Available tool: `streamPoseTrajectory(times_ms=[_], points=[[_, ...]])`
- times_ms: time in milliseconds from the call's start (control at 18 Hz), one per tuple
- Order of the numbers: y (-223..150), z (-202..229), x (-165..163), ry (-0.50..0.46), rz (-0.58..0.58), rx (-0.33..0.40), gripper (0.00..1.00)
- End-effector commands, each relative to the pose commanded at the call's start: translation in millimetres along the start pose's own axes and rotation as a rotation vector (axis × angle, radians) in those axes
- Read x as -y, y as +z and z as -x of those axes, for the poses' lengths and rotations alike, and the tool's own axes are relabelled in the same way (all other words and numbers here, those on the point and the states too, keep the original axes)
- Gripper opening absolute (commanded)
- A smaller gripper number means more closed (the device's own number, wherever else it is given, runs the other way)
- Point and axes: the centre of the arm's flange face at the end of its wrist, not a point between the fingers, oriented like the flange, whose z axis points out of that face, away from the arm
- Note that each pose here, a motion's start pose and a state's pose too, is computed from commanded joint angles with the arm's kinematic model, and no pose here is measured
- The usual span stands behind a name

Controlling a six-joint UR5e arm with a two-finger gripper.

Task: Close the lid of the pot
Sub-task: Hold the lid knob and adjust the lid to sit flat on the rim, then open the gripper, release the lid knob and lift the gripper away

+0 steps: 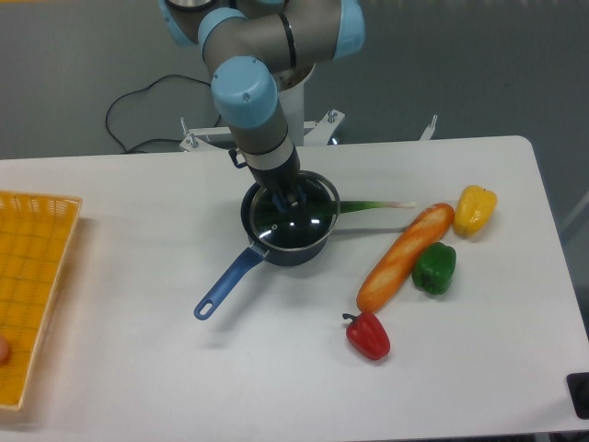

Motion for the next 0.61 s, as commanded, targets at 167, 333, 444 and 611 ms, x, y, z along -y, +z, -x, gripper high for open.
streamPoseTrajectory(times_ms=[167, 333, 444, 611], points=[[-8, 14, -19, -0.046, -0.033, 0.013, 1.0], [-9, 22, -41, -0.099, -0.068, 0.013, 1.0], [-13, 31, -58, -0.14, -0.101, 0.024, 1.0], [-14, 39, -80, -0.188, -0.138, 0.026, 1.0]])
